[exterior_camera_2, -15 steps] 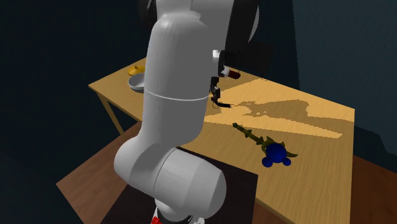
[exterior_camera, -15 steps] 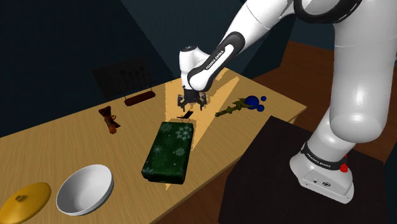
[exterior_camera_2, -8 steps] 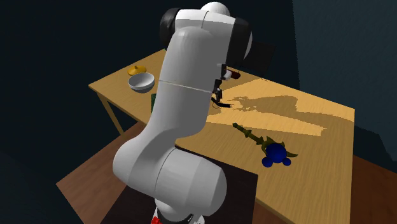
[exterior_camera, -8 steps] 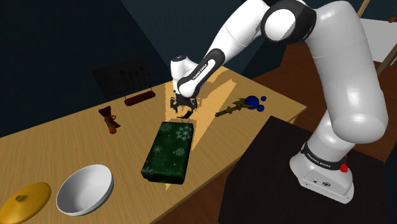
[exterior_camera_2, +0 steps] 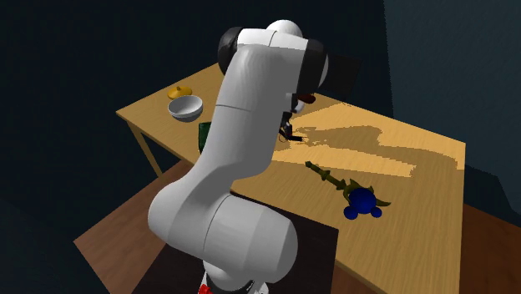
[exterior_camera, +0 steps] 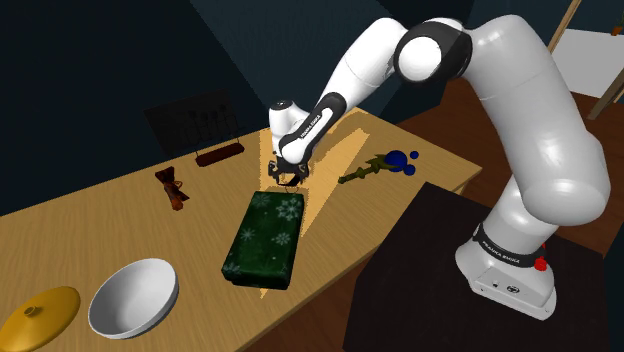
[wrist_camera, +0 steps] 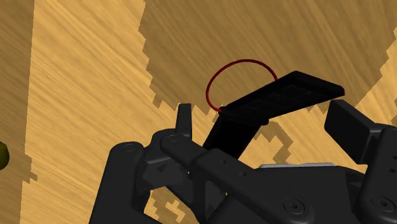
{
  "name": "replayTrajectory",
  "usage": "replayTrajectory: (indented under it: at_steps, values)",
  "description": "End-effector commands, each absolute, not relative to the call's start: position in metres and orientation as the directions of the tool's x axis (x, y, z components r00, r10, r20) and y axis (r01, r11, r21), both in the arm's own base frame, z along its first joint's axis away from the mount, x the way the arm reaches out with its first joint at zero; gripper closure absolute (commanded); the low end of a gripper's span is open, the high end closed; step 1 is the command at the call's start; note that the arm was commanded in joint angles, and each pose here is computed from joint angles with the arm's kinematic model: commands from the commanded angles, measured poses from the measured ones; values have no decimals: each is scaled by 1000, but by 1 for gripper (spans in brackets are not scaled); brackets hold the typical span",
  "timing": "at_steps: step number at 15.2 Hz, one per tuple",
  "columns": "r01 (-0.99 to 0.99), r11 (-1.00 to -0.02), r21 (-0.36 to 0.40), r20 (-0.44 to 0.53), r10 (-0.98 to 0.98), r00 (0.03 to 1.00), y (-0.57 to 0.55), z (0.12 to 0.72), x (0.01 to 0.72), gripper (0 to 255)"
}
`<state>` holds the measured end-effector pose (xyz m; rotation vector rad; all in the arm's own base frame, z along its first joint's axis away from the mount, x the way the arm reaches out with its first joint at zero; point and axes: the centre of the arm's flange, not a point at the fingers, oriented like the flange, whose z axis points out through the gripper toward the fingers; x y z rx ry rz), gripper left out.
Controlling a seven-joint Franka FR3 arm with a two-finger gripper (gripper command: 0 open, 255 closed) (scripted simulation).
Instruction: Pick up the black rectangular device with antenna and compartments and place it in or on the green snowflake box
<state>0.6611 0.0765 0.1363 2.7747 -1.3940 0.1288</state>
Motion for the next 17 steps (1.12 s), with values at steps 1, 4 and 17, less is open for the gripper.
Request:
replayTrajectory:
  at_steps: [1, 4, 17]
  values:
    - [-802, -597, -7, 89, -799, 594, 76, 132, 662, 0]
    - [-802, -597, -7, 89, -799, 594, 76, 132, 662, 0]
    - [-802, -597, -7, 89, -799, 594, 76, 132, 662, 255]
